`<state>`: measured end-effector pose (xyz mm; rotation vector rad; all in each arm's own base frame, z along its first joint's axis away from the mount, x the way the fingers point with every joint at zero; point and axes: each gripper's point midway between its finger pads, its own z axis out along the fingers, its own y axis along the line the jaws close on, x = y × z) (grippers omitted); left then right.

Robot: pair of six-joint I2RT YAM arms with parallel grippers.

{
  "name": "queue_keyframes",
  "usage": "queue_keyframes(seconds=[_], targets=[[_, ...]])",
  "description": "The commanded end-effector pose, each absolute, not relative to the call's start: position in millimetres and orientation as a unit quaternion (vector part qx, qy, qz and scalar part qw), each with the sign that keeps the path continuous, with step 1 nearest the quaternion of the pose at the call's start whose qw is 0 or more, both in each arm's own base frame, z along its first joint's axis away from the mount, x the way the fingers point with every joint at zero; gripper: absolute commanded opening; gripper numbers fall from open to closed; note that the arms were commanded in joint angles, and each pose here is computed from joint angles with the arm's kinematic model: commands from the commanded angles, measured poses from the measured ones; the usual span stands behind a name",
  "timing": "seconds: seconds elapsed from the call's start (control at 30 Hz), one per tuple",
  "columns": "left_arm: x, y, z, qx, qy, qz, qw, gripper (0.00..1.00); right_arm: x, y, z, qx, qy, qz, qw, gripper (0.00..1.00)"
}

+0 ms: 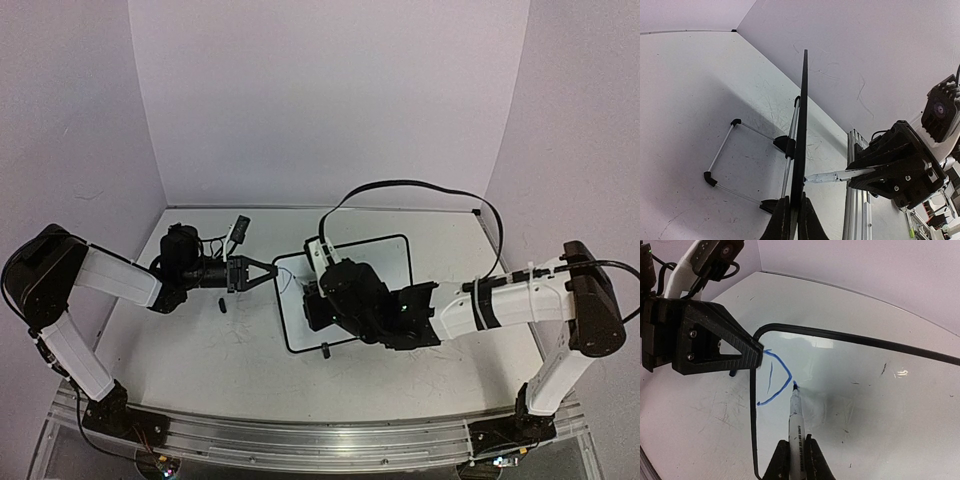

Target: Write a sentence on the whiteboard

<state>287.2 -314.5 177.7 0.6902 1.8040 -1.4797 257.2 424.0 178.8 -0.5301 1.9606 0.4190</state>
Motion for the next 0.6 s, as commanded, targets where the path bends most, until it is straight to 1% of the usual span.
queue_keyframes(seconds=[0.0,0.57], targets=[[283.2,-320.9,199.8,0.283,0.671,-0.591,0.347,0.0,254.0,415.9,171.0,-0.209,0.823,0.169,0.501,0.0],[282.3,-320.8,199.2,0.283,0.672,-0.592,0.344,0.0,247.4,420.0,164.9,-0.213,0.826,0.175,0.492,0.0]])
